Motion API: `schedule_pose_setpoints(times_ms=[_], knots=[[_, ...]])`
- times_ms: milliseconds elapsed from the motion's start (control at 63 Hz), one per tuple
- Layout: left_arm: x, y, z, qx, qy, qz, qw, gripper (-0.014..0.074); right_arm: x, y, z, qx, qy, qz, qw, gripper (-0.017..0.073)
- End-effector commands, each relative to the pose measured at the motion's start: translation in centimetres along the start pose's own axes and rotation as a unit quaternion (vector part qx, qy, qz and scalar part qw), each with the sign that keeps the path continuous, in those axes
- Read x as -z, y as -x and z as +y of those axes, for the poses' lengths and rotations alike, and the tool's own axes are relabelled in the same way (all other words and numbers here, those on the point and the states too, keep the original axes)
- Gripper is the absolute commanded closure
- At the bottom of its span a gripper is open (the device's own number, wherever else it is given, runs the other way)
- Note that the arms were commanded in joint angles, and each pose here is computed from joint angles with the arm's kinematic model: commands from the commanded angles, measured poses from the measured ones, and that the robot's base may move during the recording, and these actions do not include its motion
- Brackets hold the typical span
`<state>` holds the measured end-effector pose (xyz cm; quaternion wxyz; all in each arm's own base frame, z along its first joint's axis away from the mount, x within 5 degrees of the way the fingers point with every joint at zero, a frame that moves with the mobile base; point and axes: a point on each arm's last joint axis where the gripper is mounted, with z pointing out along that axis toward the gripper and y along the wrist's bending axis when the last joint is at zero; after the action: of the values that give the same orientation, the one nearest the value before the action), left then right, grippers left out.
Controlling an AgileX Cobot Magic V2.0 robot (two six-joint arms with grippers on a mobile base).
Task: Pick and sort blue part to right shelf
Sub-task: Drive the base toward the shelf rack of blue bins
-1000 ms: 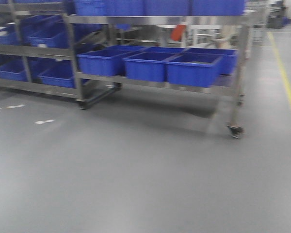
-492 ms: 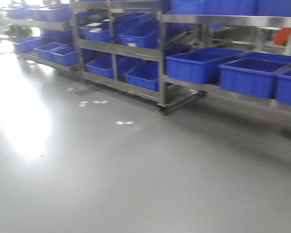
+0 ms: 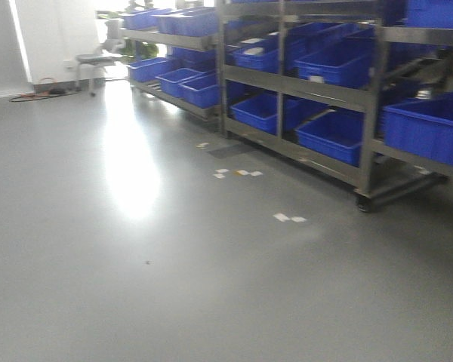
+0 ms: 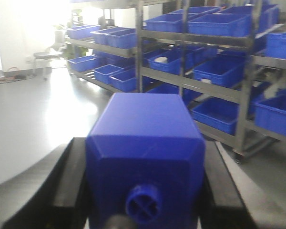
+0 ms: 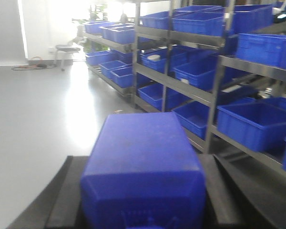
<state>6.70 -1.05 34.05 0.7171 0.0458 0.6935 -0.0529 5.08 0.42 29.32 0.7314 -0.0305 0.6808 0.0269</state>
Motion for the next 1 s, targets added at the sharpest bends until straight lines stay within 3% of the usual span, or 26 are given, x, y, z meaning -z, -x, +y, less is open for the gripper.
schedule_pose_setpoints(times_ms=[0, 985], knots=[[0.16, 1.72, 0.13, 0.001, 0.008, -0.057, 0.998, 0.0184, 0.12, 1.75, -0.04, 0.001, -0.003, -0.055, 0.998, 0.0125], [0.16, 1.72, 0.13, 0.001, 0.008, -0.057, 0.998, 0.0184, 0.12, 1.75, -0.04, 0.001, -0.003, -0.055, 0.998, 0.0125]])
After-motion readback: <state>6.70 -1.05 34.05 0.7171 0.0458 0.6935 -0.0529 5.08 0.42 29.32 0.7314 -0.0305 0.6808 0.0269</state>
